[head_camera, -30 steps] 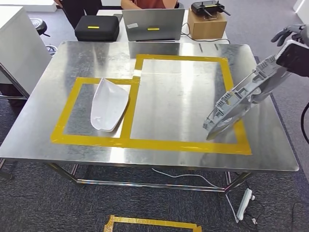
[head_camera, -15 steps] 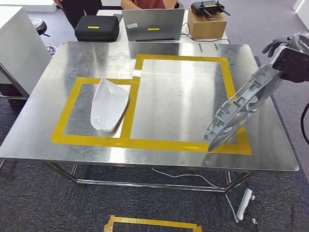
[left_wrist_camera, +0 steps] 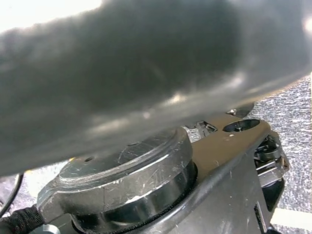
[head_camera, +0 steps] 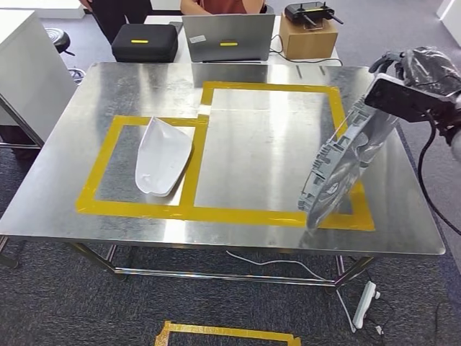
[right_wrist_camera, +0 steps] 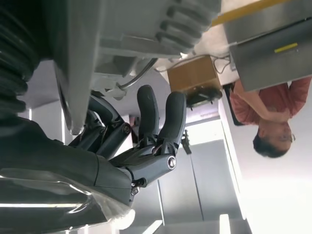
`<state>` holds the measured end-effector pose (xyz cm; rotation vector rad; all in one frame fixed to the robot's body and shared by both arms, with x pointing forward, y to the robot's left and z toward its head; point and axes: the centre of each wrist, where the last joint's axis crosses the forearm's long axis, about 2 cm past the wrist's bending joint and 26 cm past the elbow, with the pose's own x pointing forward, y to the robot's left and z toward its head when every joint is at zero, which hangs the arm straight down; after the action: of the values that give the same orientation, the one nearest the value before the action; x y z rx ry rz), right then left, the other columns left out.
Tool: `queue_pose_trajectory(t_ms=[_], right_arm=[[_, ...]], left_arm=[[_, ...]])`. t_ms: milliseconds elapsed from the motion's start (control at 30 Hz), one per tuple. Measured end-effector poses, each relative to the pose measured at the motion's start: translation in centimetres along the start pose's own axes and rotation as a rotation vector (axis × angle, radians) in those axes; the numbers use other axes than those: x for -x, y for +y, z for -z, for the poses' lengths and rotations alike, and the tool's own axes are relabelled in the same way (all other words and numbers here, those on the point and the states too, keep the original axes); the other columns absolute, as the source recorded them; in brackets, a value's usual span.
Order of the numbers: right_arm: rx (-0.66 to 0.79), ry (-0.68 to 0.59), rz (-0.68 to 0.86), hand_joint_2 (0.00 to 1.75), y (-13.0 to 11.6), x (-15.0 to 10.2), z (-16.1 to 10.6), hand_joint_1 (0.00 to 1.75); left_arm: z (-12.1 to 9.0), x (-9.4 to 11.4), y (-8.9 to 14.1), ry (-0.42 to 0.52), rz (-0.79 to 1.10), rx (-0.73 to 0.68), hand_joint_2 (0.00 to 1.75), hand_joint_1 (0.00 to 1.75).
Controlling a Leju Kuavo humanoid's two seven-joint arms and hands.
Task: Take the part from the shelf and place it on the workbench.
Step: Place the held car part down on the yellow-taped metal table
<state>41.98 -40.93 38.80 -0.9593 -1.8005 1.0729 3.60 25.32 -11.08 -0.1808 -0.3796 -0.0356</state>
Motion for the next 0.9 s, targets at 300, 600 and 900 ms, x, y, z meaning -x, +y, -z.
queue_pose_trajectory(t_ms=[300,600,900], right_arm=[[0.064,-0.027,-0.035,1.75,2.6,-2.2,1.6,1.75],[0.154,-0.004,-0.145,1.75,4.6,-3.5,2.2,1.75],[0.186,0.015,-0.167,0.0,5.2,-3.6,2.3,0.0]], left_arm=[[0.0,0.0,0.1,0.001,0.011,-0.005,0.0,0.0],[0.0,0.0,0.3,-0.01,0.031,-0.009,0.0,0.0],[0.0,-0.1,0.5,-0.019,0.046,-0.024,1.75,0.0]])
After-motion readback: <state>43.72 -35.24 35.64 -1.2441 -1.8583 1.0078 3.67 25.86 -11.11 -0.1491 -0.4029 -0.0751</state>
